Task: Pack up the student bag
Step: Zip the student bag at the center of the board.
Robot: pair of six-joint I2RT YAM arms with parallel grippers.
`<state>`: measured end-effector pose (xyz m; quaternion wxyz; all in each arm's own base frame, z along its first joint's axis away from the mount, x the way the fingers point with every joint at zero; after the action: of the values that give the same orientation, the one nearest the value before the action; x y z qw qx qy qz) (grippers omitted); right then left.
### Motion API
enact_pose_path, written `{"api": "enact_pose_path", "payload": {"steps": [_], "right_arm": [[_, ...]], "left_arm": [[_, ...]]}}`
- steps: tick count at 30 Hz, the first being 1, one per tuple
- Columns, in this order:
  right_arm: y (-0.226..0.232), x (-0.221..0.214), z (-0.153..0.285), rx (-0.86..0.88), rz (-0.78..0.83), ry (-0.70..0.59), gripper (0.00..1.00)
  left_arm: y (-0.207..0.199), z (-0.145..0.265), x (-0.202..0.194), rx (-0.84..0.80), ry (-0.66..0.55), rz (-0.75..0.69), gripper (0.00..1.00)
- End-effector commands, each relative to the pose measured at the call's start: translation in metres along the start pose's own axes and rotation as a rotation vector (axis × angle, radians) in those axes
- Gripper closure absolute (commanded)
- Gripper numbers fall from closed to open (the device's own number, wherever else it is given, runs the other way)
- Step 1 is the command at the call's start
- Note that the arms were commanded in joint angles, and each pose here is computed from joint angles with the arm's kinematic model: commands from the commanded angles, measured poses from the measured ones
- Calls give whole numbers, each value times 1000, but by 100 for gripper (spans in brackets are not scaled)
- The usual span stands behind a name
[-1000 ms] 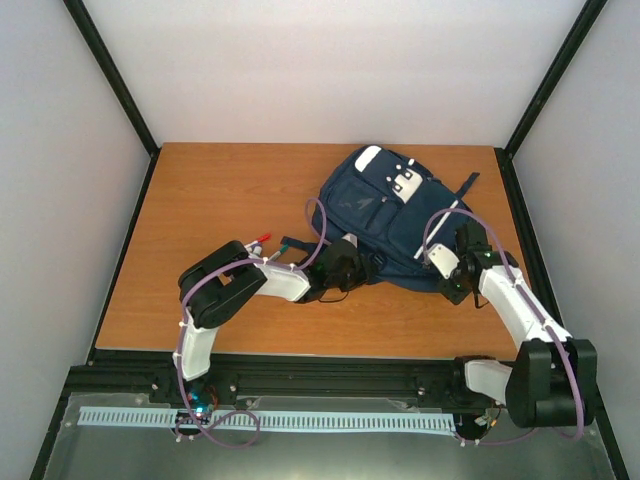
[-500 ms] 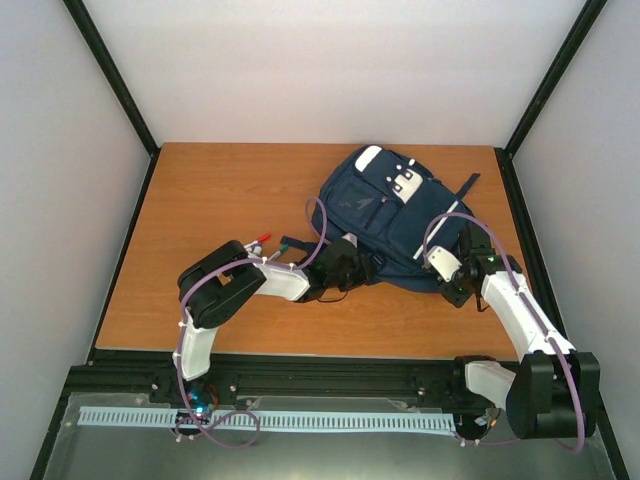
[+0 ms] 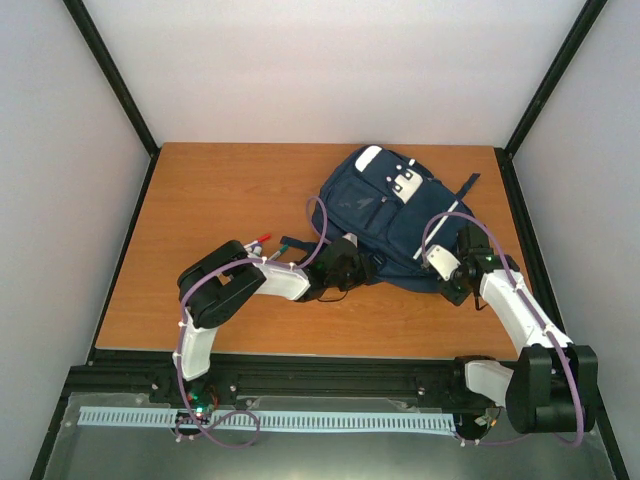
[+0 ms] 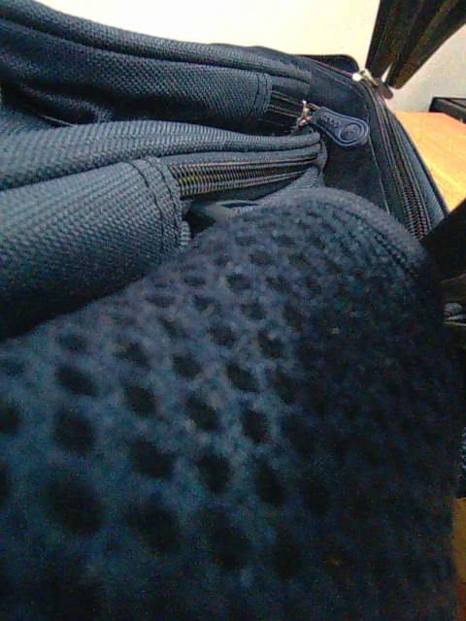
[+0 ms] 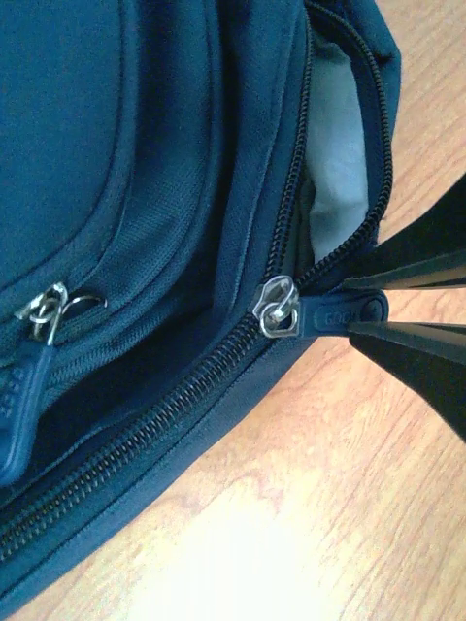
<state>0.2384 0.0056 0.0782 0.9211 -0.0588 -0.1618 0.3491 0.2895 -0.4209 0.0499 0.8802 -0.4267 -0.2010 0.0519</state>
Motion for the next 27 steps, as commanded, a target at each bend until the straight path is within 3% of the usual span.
{"api": "enact_pose_path", "payload": {"steps": [1,6,13,19,27], "right_arm": [[-12,4,10,-60,14,-13,91],[-15,1,34,-84,54,0,94],[-10,-19,32,-68,75,53,97],[13,3,36,22,86,-129,57],[24,18,34,-24,287,-260,47]], "left_arm": [[-16,4,1,-26,16,-43,99],[-4,7,0,4,6,-35,99],[13,13,1,34,-1,-17,99],[12,12,0,25,11,-21,99],[-10,13,10,-8,15,-46,99]]}}
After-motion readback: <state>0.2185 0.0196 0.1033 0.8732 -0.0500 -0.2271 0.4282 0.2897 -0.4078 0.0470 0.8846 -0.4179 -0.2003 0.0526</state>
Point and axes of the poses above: each gripper's point midway between its finger pads, its own z axis back along the fingers, its own y axis along the line the jaws close on, x = y × z, the point moved 1 cm from there along z, back along the fingers, and after that the axes turned 6 degrees about -z, right-handed, at the moved point
